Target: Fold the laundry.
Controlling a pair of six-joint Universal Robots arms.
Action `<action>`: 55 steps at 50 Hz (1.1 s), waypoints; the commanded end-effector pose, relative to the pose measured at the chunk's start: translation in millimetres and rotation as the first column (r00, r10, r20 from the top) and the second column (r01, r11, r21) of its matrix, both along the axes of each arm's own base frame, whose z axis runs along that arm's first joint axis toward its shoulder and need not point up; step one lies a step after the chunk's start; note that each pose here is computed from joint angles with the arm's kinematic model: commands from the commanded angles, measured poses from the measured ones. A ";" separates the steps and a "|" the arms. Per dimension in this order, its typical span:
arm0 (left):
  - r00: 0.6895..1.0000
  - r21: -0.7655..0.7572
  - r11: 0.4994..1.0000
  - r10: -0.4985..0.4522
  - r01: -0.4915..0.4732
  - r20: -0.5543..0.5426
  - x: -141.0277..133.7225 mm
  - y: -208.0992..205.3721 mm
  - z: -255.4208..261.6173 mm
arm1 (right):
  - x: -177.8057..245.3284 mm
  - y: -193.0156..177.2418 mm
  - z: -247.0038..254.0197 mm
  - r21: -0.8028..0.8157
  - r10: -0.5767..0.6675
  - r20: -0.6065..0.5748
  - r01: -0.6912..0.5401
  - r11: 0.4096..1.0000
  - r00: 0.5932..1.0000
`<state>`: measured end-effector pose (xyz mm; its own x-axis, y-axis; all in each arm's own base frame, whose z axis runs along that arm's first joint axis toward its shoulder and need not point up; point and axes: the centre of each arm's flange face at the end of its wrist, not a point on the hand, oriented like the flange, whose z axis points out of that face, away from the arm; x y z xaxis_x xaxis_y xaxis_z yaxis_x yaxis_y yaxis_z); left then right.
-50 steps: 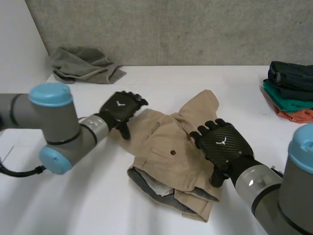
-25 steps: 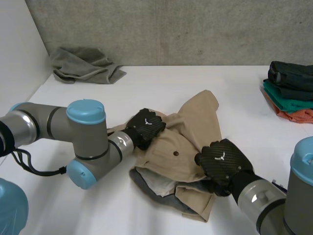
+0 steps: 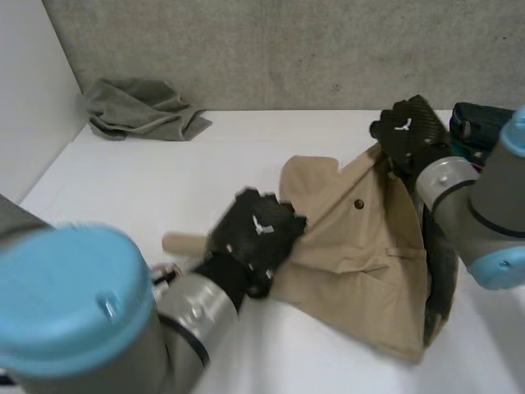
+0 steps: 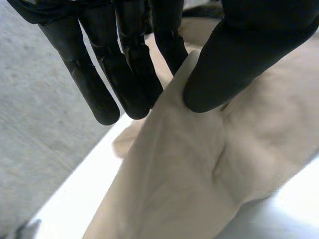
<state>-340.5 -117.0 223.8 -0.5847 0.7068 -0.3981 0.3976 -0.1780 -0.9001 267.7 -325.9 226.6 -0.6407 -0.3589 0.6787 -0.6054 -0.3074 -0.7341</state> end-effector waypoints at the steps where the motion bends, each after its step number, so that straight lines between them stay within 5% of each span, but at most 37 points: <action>1: 0.998 0.110 0.992 -0.052 0.055 -0.031 -18.4 35.8 -19.8 | 18.5 1.6 -33.5 0.109 0.175 0.063 -0.181 0.977 0.982; 6: 0.991 0.189 0.981 -0.026 0.050 -0.128 -20.2 36.5 -11.9 | 10.6 -0.9 -33.7 0.157 0.155 0.129 -0.175 0.972 0.979; 12: 0.984 0.174 0.984 -0.003 0.035 -0.180 -14.3 32.3 10.7 | -27.5 -10.7 -5.5 0.165 -0.048 0.134 0.026 0.986 0.990; 26: 0.949 0.054 0.975 0.223 -0.216 -0.224 34.8 -53.0 58.5 | -64.7 30.7 71.9 0.227 -0.179 0.181 0.136 0.964 0.967; 38: 0.960 0.095 0.975 0.217 -0.202 -0.179 13.0 -110.0 29.7 | -62.6 31.9 88.1 0.320 -0.221 0.408 0.088 0.943 0.886; 49: 0.990 0.014 0.999 0.036 -0.035 -0.137 -35.3 -171.2 -9.3 | -27.9 2.0 29.4 0.507 -0.266 0.418 0.020 0.862 0.869; 55: 0.992 0.001 0.999 0.038 -0.038 -0.124 -43.1 -189.5 -27.1 | -16.3 -16.9 -5.7 0.553 -0.312 0.383 0.054 0.831 0.870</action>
<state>-375.6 -288.3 211.8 -0.6645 0.6861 -0.2962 0.2770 -0.1420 -0.9503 237.5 -327.7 253.8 -0.9049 -0.4209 0.0635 -0.1686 0.2173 -0.9615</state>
